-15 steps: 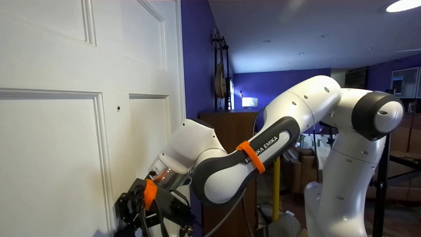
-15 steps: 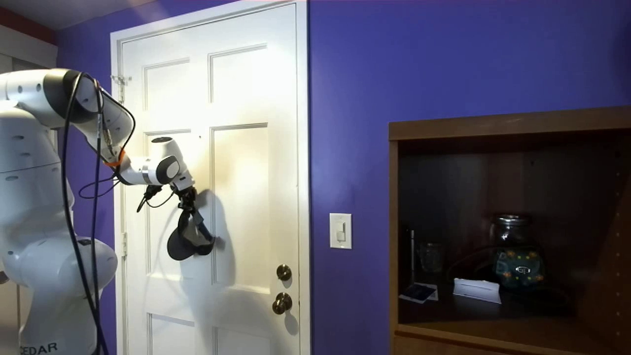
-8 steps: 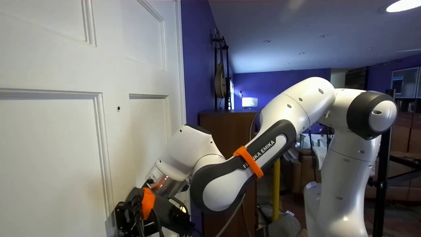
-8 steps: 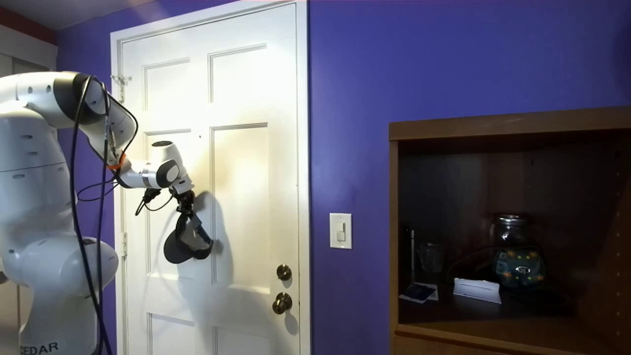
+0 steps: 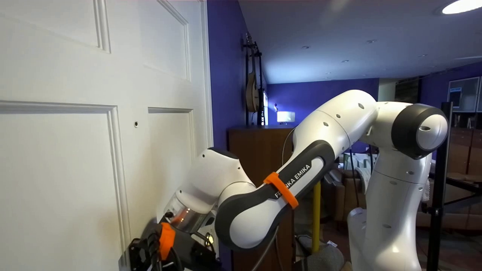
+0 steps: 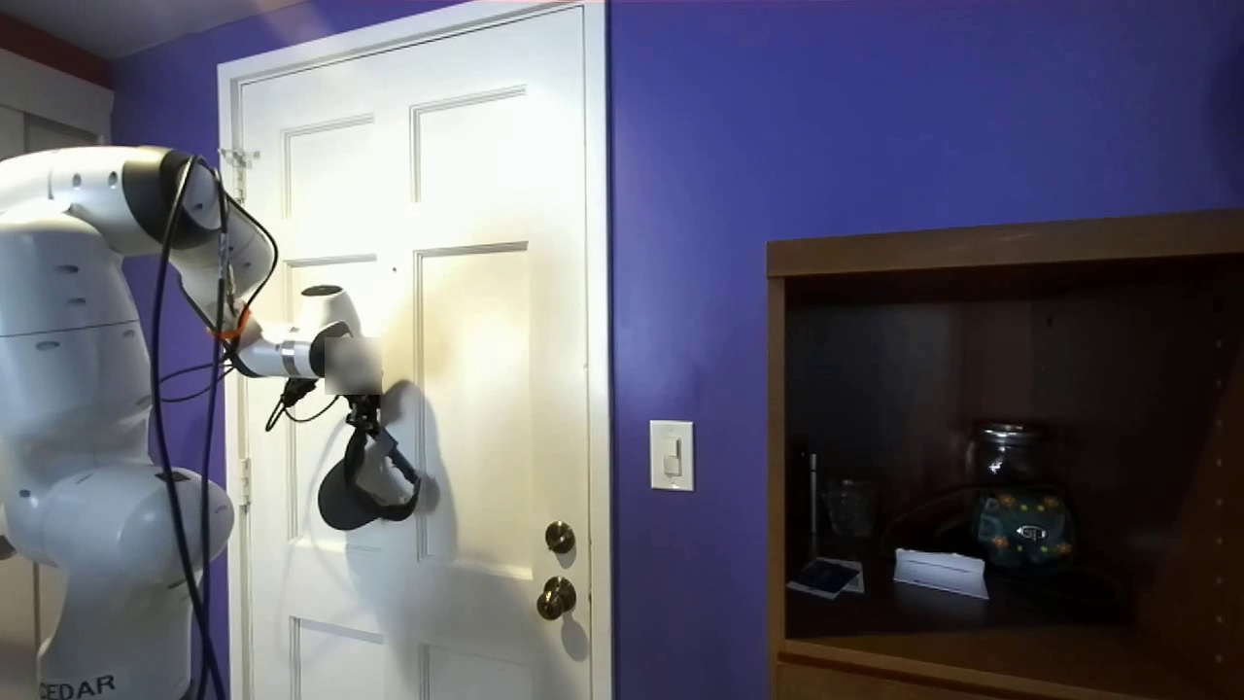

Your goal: Pick up the black tennis hat and hang it on the hanger on the door

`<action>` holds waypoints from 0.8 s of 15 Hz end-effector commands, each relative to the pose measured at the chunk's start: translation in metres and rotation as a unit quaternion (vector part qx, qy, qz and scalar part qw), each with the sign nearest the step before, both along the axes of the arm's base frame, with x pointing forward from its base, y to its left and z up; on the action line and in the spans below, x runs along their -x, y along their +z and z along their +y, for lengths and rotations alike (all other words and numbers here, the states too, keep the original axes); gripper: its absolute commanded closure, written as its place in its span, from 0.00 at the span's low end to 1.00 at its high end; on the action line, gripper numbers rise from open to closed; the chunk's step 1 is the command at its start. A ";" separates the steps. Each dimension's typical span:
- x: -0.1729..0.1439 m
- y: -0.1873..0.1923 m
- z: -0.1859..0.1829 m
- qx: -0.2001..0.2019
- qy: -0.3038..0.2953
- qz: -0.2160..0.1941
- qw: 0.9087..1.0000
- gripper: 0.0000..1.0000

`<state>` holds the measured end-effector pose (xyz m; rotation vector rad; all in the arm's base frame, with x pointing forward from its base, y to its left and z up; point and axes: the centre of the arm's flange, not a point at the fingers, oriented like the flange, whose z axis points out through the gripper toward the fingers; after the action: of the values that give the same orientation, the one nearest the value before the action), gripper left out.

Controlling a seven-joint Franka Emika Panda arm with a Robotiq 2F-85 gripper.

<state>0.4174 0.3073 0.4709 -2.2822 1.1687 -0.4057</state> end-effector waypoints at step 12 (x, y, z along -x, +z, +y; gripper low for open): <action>-0.004 -0.010 0.003 0.005 0.034 0.011 0.999 0.00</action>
<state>0.4174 0.3127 0.4466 -2.3299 1.1484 -0.3659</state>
